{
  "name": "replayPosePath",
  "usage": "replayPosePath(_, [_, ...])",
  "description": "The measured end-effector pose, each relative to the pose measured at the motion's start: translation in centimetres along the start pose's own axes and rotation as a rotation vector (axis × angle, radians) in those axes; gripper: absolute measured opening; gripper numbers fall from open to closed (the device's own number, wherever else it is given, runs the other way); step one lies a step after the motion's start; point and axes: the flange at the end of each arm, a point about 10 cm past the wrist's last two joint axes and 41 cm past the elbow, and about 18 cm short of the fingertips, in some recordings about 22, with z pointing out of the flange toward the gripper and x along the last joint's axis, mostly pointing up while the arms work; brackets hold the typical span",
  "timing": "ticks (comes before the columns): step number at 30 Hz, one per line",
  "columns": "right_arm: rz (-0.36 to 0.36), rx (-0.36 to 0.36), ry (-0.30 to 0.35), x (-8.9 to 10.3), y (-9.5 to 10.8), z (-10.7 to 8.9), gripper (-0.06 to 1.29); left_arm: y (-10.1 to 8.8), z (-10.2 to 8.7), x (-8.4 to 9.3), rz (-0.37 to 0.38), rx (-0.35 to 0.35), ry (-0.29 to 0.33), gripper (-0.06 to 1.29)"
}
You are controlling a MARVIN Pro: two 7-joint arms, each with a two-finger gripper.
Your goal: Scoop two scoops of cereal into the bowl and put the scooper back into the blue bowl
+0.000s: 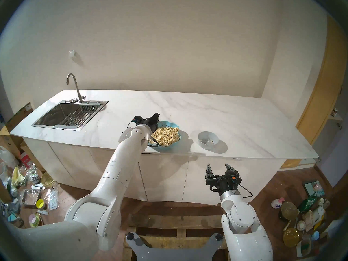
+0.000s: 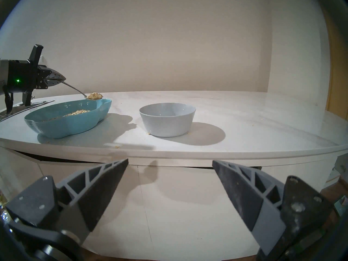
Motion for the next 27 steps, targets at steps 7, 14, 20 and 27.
replayPosePath(7, [0.0, 0.0, 0.0, 0.0, 0.0, 0.0, 1.21, 1.7, 0.8, -0.8, 0.008, -0.022, -0.016, -0.01])
replayPosePath(14, [0.0, 0.0, 0.0, 0.0, 0.0, 0.0, 1.21, 3.1, 1.6, -1.5, 0.022, -0.037, -0.03, -0.01])
replayPosePath(20, [0.0, 0.0, 0.0, 0.0, 0.0, 0.0, 1.21, 4.6, 2.4, -3.0, 0.033, -0.049, -0.054, -0.01])
replayPosePath(27, [0.0, 0.0, 0.0, 0.0, 0.0, 0.0, 1.21, 6.8, 3.4, -5.8, 0.046, -0.069, -0.1, -0.01])
